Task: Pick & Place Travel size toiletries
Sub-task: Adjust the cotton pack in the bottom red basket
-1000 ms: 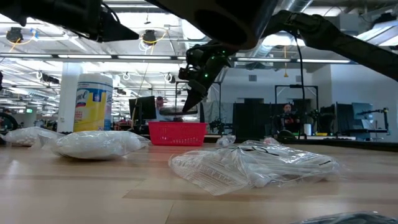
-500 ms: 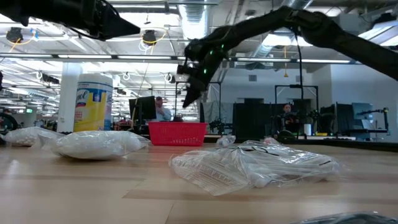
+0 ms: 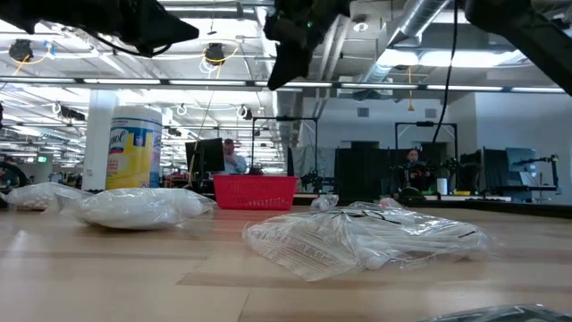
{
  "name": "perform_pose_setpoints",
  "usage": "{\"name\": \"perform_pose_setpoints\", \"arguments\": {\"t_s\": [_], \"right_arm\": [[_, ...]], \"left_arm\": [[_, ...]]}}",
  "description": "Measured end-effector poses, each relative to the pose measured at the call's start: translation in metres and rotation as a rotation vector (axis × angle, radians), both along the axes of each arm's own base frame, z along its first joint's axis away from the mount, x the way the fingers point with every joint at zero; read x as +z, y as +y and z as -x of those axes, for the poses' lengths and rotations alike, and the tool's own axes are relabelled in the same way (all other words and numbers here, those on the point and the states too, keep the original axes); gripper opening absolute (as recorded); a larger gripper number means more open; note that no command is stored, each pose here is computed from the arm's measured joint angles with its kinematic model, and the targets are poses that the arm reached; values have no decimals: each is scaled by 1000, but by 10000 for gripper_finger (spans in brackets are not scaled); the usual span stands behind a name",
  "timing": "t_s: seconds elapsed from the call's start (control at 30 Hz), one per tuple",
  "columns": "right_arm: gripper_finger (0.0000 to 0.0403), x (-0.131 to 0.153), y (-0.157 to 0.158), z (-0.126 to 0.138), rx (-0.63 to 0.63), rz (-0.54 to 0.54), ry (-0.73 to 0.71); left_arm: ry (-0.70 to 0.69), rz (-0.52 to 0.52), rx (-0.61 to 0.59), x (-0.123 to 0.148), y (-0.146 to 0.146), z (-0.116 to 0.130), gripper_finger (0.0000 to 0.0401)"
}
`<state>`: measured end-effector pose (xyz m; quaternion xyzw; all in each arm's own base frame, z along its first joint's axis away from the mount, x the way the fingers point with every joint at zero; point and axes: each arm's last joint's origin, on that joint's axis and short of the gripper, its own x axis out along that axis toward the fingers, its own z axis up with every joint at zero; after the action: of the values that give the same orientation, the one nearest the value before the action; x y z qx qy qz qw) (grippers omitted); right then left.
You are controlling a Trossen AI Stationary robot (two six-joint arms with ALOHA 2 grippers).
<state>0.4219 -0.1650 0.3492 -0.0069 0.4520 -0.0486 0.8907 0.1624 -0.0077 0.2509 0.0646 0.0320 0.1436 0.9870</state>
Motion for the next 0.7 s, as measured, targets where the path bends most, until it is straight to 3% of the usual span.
{"name": "perform_pose_setpoints", "arguments": {"t_s": [0.17,0.57,0.7], "right_arm": [[79,-2,42,-8,79,-31,57],[79,-8,150,-19,220,-99,142],[79,-12,187,-23,215,-47,129]], "left_arm": [[-30,53,-43,5,-7,0,0],[-60,62,-154,17,-25,3,0],[-62,62,-172,18,-28,3,0]]}}
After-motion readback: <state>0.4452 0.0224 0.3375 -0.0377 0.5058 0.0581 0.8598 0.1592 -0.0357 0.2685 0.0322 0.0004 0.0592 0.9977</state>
